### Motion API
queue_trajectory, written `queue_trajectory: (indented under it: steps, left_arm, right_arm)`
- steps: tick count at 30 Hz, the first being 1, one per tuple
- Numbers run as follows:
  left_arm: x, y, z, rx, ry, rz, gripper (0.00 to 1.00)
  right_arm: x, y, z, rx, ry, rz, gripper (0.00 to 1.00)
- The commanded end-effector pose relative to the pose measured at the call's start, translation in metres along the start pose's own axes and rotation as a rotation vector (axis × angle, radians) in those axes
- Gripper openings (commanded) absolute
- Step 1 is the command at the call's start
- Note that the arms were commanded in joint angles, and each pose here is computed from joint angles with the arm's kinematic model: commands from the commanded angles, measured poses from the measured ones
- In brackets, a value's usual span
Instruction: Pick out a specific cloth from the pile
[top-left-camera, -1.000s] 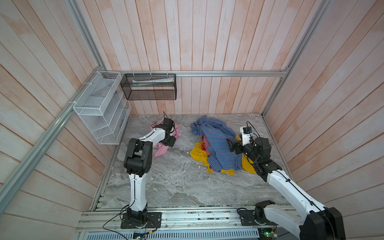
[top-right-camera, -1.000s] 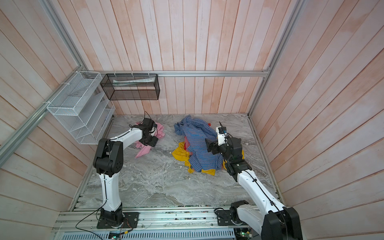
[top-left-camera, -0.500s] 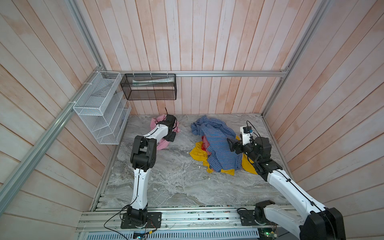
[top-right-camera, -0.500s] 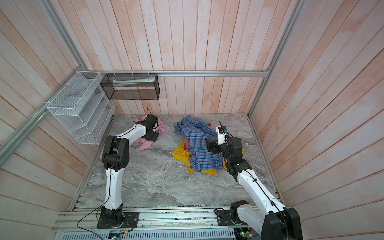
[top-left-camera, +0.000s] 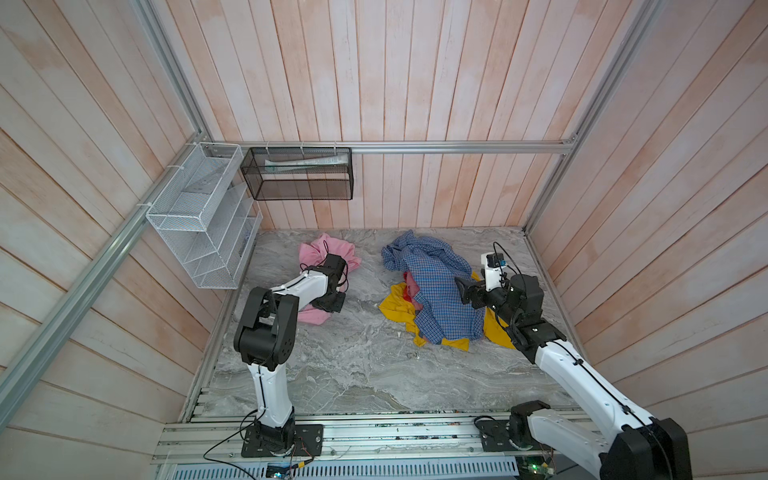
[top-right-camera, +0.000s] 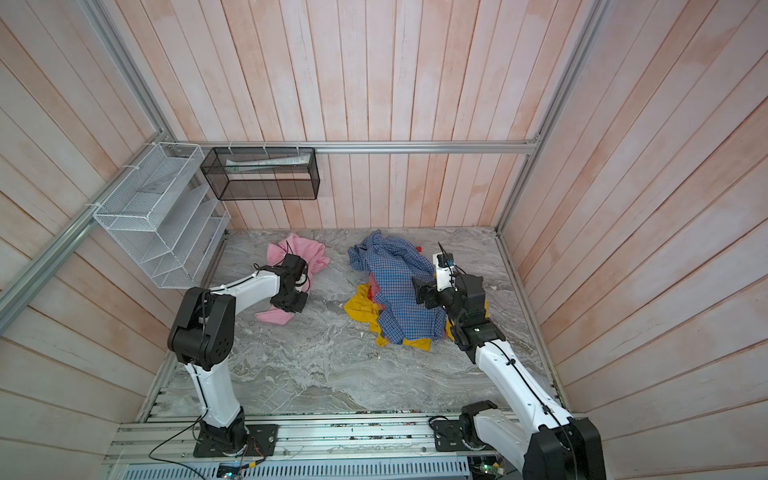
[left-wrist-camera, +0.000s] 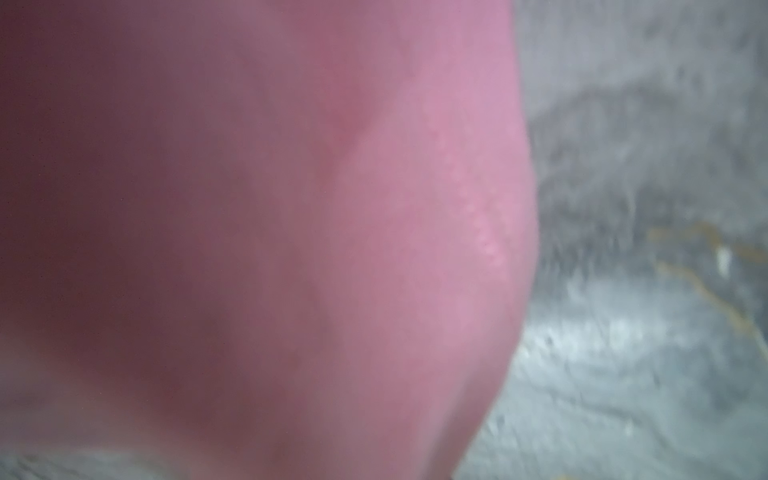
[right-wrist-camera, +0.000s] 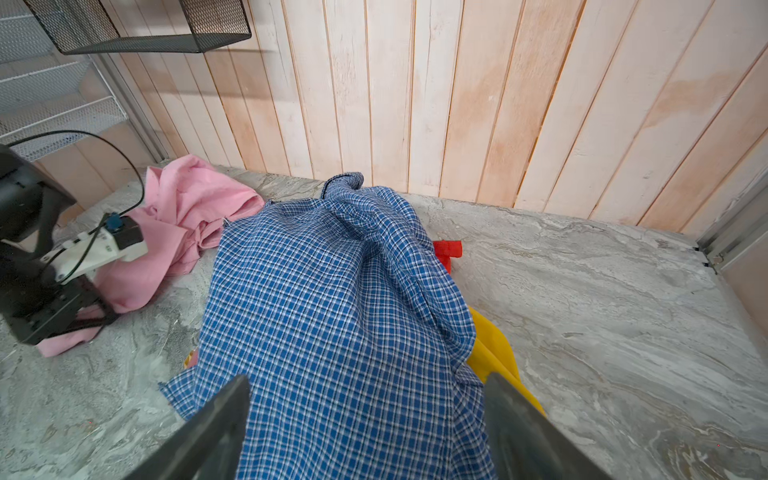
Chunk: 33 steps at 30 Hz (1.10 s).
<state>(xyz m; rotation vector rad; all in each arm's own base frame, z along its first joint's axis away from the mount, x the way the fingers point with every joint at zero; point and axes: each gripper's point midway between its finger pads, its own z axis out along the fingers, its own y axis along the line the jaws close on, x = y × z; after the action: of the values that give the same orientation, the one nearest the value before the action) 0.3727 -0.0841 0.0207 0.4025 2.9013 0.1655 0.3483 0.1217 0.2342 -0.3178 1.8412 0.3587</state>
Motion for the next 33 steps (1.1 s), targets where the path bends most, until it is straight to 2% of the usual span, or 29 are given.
queue_trajectory:
  steps: [1,3,6,9,13,17,23,27,31,32,33]
  left_arm:
    - [0.021,-0.006,-0.016,0.037,0.023,-0.039,0.18]
    - [0.011,-0.004,-0.027,0.041,-0.022,-0.052,0.14]
    - [-0.008,-0.009,-0.046,0.085,-0.076,-0.063,0.0]
    - [-0.02,-0.012,-0.068,0.117,-0.116,-0.072,0.0]
    - [-0.035,0.0,-0.099,0.073,-0.213,-0.068,0.0]
    - [-0.061,0.011,-0.113,0.029,-0.268,-0.059,0.0]
    - [-0.117,0.024,-0.101,-0.011,-0.289,-0.065,0.0]
    - [-0.143,0.042,-0.073,-0.096,-0.26,-0.072,0.0]
    - [-0.142,0.045,-0.024,-0.156,-0.164,-0.033,0.09]
    - [-0.139,0.042,-0.015,-0.152,-0.144,-0.024,0.13]
    - [-0.137,0.037,-0.007,-0.13,-0.127,-0.019,0.22]
  right_arm:
    - [-0.014,0.003,0.001,-0.011,-0.022,-0.023,0.88]
    - [-0.014,0.005,0.003,-0.02,-0.022,-0.025,0.88]
    - [-0.016,0.007,0.004,-0.031,-0.023,-0.025,0.88]
    - [-0.019,0.006,0.003,-0.023,-0.033,-0.03,0.88]
    - [-0.017,0.002,-0.001,0.0,-0.038,-0.036,0.88]
    - [-0.012,0.002,0.002,-0.005,-0.024,-0.037,0.88]
    - [-0.015,0.004,0.005,-0.015,-0.031,-0.032,0.88]
    - [-0.015,0.003,0.005,-0.01,-0.032,-0.029,0.88]
    - [-0.013,0.001,0.004,-0.002,-0.029,-0.023,0.88]
    - [-0.011,0.002,0.004,-0.003,-0.024,-0.022,0.88]
    - [-0.01,0.001,0.004,-0.001,-0.021,-0.02,0.88]
